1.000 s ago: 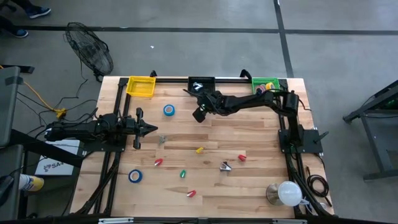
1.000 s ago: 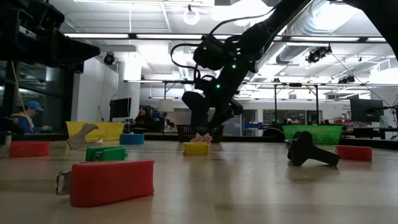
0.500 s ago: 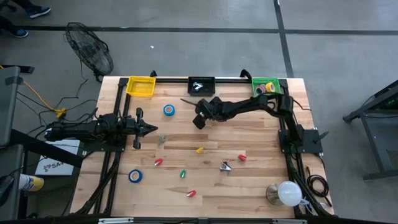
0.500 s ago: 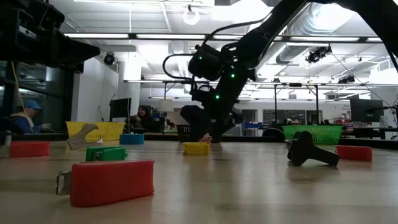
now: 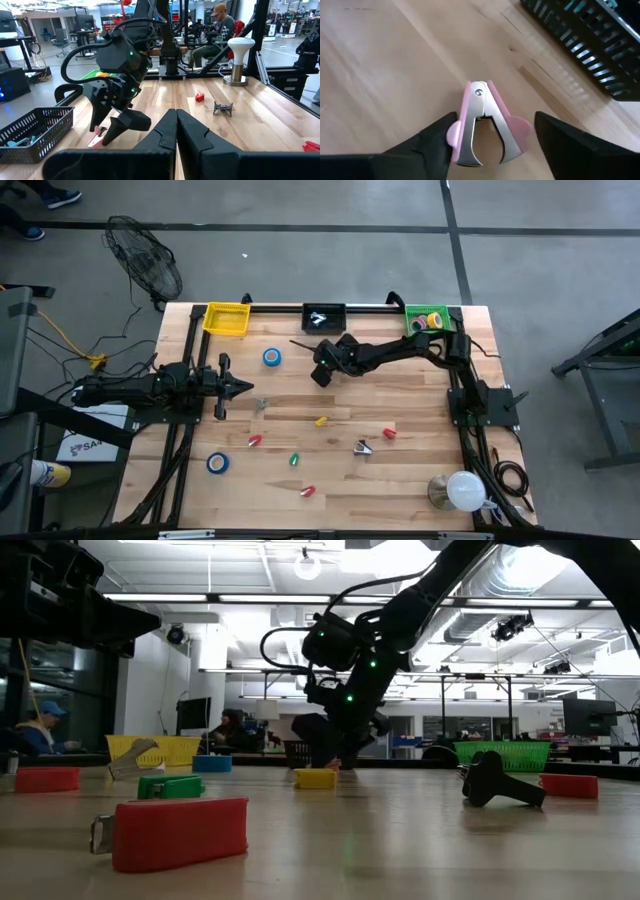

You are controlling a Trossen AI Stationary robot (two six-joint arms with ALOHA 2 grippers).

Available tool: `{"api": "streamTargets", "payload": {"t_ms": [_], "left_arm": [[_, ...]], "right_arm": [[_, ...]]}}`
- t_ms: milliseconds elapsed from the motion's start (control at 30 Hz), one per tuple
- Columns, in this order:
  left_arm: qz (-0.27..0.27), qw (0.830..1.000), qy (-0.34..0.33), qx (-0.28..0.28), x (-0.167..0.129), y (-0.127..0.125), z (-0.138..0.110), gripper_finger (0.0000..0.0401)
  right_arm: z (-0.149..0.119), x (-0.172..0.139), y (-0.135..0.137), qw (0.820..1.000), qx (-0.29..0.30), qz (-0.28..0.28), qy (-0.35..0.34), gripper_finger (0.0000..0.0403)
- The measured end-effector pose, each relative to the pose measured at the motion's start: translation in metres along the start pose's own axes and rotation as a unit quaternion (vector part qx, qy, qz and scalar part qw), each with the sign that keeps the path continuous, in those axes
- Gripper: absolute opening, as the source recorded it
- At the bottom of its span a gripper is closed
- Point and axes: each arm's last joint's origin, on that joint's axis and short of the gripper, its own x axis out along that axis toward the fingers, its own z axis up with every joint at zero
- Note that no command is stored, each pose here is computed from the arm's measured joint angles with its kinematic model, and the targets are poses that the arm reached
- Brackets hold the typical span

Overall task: Pick and place Stapler, Stapler remover, tape
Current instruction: Put the pink staple remover into the black bin

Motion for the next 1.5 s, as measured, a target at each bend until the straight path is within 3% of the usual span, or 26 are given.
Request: {"api": "streamTargets", "payload": {"t_ms": [433, 667, 867, 1233, 1500], "left_arm": [[0.000, 1.000, 0.000, 0.000, 0.000, 0.000, 0.000, 0.0001], [0.000, 1.000, 0.001, 0.000, 0.000, 0.000, 0.000, 0.0001], [0.001, 1.000, 0.002, 0.000, 0.000, 0.000, 0.000, 0.0001], [0.000, 1.000, 0.002, 0.000, 0.000, 0.000, 0.000, 0.0001], [0.000, 1.000, 0.002, 0.000, 0.000, 0.000, 0.000, 0.0001]], "right_arm": [[0.000, -0.001, 0.001, 1.000, -0.004, 0.024, 0.010, 0.0083], [0.018, -0.023, -0.007, 0.999, 0.004, 0.032, -0.023, 0.0082], [0.039, -0.037, -0.032, 0.997, 0.035, 0.014, -0.067, 0.0085], [0.056, -0.013, -0.101, 0.991, 0.111, 0.017, -0.075, 0.0089], [0.058, -0.006, -0.129, 0.994, 0.068, 0.057, -0.067, 0.0092]]}}
